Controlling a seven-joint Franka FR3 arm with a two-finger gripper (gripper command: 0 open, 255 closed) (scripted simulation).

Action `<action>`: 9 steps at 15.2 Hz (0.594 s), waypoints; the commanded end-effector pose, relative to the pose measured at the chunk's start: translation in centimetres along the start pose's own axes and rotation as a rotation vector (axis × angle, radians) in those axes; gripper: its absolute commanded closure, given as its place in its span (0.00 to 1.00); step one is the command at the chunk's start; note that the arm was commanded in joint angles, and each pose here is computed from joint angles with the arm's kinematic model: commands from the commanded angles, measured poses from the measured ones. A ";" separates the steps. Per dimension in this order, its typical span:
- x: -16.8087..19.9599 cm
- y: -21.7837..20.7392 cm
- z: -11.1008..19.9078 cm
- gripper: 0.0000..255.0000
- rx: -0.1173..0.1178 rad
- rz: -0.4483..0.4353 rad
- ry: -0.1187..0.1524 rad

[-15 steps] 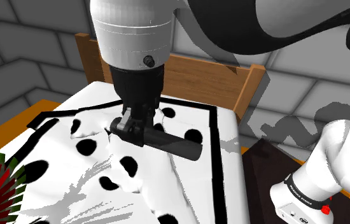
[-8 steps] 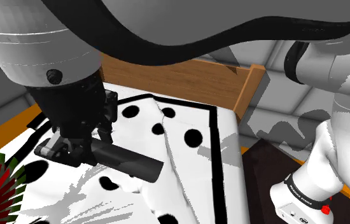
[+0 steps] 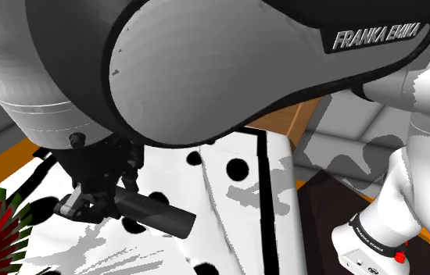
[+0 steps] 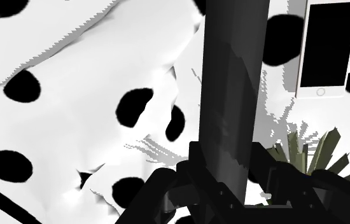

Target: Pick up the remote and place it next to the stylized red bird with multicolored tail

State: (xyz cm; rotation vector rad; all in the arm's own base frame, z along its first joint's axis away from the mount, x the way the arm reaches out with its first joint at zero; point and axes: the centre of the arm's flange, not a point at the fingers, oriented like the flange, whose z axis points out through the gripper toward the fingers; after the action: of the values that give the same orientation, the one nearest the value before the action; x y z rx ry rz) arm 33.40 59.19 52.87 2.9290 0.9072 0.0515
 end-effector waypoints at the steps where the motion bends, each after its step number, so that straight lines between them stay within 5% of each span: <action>1: -0.1 -0.1 1.1 1.00 0.000 0.000 0.001; 9: -0.1 -0.5 5.3 1.00 0.000 0.000 0.001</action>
State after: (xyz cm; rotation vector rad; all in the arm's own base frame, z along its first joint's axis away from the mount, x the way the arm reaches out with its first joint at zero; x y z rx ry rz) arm 33.31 59.19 48.09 2.9288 0.9071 0.0514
